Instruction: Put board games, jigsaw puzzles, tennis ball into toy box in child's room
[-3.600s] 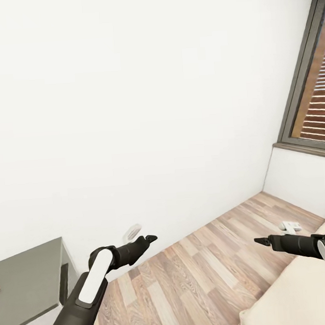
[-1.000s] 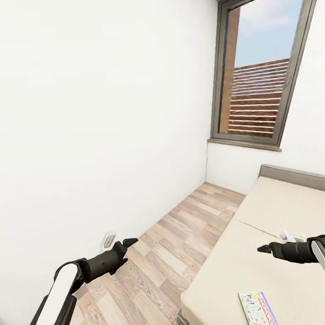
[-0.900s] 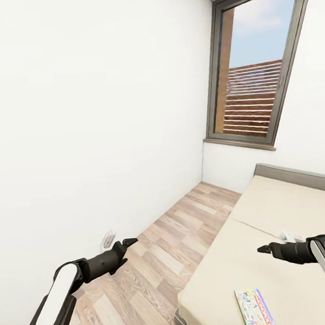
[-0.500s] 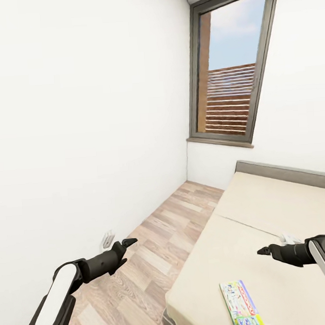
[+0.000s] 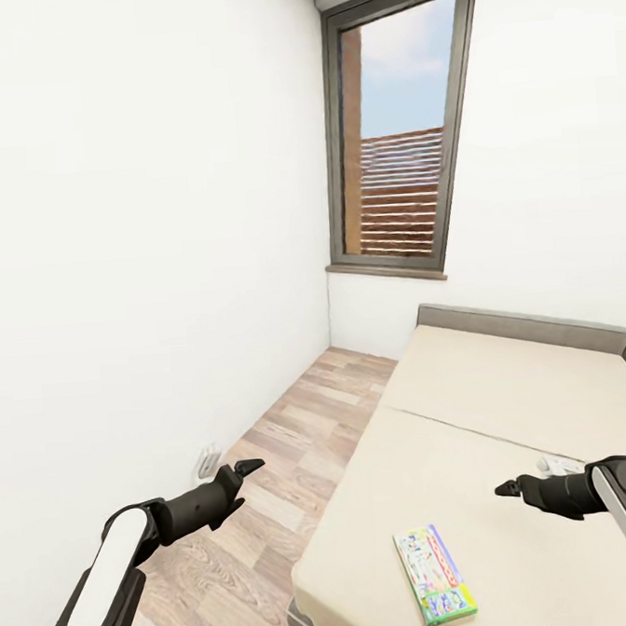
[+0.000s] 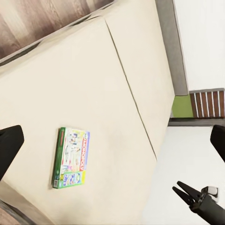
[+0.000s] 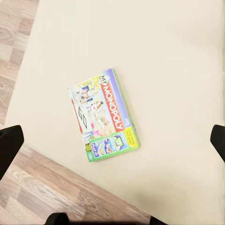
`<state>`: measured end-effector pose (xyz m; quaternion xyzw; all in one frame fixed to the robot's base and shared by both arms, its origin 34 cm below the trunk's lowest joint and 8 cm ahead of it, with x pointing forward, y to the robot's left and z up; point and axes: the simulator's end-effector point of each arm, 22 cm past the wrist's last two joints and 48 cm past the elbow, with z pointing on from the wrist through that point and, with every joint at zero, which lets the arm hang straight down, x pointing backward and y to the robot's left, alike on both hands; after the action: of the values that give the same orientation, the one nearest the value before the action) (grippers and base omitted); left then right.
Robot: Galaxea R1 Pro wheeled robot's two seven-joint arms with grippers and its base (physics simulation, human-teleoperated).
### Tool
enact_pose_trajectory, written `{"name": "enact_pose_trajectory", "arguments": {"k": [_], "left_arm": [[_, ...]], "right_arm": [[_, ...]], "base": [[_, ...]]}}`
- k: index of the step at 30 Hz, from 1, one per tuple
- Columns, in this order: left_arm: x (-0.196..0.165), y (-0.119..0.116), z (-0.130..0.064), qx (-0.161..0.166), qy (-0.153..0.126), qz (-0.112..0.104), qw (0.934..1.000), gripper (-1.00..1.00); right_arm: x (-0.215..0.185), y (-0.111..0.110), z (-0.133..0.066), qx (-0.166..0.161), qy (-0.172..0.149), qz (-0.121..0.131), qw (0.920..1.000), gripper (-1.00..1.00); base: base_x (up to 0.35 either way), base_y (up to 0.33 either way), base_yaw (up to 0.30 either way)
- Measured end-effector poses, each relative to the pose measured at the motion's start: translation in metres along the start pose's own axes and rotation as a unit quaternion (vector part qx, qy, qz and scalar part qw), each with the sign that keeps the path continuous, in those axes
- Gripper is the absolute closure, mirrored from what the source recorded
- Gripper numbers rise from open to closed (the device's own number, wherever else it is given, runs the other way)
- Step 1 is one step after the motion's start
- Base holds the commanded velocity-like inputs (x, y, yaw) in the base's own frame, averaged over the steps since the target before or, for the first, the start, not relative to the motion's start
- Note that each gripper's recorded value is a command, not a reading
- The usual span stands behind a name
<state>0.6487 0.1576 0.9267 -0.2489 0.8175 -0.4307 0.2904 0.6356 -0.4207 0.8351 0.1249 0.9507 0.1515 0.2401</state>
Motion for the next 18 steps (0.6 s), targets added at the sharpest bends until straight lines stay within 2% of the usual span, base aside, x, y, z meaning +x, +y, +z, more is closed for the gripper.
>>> {"name": "enact_pose_trajectory", "arguments": {"k": [6,7,11,18], "left_arm": [[0.002,0.009,0.005,-0.003,-0.001,0.0,1.0,-1.0],[0.002,0.011,0.005,-0.004,-0.001,0.0,1.0,-1.0],[0.003,0.016,0.008,-0.005,-0.002,0.0,1.0,-1.0],[0.004,0.026,0.013,-0.007,-0.003,0.0,1.0,-1.0]], "right_arm": [[0.004,-0.003,0.009,0.002,0.002,-0.001,1.0,-1.0],[0.011,-0.007,0.017,0.016,0.007,-0.005,0.9998,-1.0],[0.02,-0.01,0.036,0.036,0.008,-0.015,0.9992,-1.0],[0.037,-0.006,0.064,0.051,0.013,-0.026,0.9983,-1.0]], "base": [[0.0,0.0,-0.053],[0.0,0.0,-0.02],[0.0,0.0,-0.012],[0.0,0.0,-0.004]]}}
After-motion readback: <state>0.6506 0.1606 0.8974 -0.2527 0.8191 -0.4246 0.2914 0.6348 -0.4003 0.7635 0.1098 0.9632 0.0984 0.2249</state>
